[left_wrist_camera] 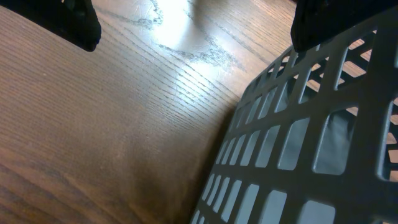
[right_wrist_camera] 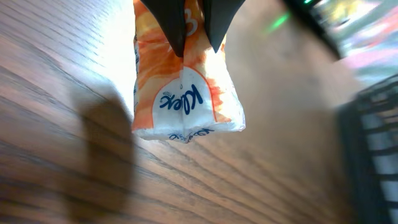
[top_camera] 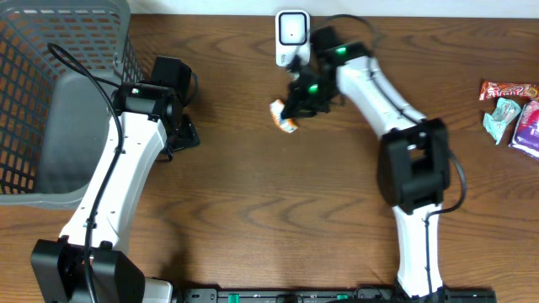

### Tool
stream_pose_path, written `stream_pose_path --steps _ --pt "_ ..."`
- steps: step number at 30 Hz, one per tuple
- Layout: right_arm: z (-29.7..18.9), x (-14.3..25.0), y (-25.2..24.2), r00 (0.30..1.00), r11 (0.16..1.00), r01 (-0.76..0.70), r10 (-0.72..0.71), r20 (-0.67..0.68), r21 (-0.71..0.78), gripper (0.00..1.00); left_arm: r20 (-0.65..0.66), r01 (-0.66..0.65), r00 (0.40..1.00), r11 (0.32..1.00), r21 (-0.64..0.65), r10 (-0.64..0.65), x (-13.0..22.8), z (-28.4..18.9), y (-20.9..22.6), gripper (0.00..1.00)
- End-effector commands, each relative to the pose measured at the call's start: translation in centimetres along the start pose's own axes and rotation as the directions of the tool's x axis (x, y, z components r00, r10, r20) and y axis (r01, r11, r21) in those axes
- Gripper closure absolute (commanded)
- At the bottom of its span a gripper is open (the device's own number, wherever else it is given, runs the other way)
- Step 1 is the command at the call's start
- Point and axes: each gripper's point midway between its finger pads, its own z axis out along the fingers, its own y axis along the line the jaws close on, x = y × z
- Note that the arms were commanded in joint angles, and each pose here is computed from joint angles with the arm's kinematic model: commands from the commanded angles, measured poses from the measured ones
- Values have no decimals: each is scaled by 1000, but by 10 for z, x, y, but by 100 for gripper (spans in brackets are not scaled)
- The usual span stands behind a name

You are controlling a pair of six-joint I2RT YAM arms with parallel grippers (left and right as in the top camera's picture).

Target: Scan the item barcode

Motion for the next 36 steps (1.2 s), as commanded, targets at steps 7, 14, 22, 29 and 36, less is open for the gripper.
stream_pose_path --steps 7,14,22,29,36 --pt "-27 25 -32 993 921 -115 120 -10 -372 99 -2 9 1000 1000 -9 -9 2 0 3 2" --pt "-40 50 -147 942 939 -331 335 30 -93 98 -2 9 1000 1000 -9 -9 2 0 3 2" --pt "-113 58 -181 914 902 -406 403 48 147 74 -2 9 1000 1000 -9 -9 2 0 3 2" --pt "-121 58 -140 950 941 -300 309 -38 159 57 -2 9 1000 1000 -9 -9 2 0 3 2" --pt "-66 63 -113 965 961 -209 233 -120 183 29 -2 9 1000 1000 -9 -9 2 0 3 2"
